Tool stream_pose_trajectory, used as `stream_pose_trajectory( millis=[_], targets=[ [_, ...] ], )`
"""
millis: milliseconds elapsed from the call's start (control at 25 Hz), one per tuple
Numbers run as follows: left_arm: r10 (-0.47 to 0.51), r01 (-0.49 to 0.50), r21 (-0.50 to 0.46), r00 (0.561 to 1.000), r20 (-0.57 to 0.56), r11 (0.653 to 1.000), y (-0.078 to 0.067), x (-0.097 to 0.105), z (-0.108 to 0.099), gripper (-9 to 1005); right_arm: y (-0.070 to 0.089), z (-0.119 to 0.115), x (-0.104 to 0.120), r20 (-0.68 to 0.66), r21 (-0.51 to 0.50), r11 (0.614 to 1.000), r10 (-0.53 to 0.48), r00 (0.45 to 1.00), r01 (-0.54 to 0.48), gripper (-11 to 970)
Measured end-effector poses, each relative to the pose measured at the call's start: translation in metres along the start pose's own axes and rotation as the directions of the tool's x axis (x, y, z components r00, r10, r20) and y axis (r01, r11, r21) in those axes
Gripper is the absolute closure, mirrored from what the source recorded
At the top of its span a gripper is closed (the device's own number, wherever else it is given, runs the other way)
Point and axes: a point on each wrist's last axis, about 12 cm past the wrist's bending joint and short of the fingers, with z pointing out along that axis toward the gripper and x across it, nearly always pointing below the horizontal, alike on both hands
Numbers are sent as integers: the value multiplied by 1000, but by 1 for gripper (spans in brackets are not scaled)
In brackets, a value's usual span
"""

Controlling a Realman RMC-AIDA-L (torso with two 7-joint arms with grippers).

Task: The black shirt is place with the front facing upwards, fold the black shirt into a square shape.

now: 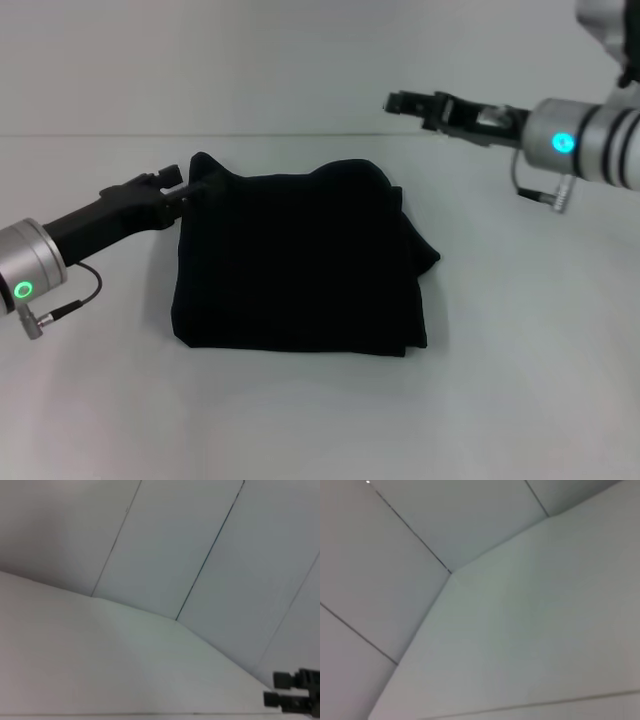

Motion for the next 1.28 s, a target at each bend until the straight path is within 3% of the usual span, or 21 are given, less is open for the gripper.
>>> stream_pose_trajectory(
  millis=[240, 480, 800, 1280],
  targets=[
    [0, -1, 19, 1000, 28, 1000, 2, -5, -10, 136, -23, -35, 6, -142, -53, 997, 46, 989, -54, 196],
    [3, -5, 43, 999, 44, 999, 3, -8, -18, 136, -32, -58, 16, -307, -69, 992, 79, 948, -105, 197],
    [-1, -1, 34, 999, 48, 999, 4, -7, -21, 136, -23, -50, 38, -472, -27, 996, 62, 880, -85, 198],
    [4, -6, 35, 999, 51, 999, 5, -8, -25, 136, -14, -39, 60, -529, -14, 996, 70, 846, -91, 197]
  ],
)
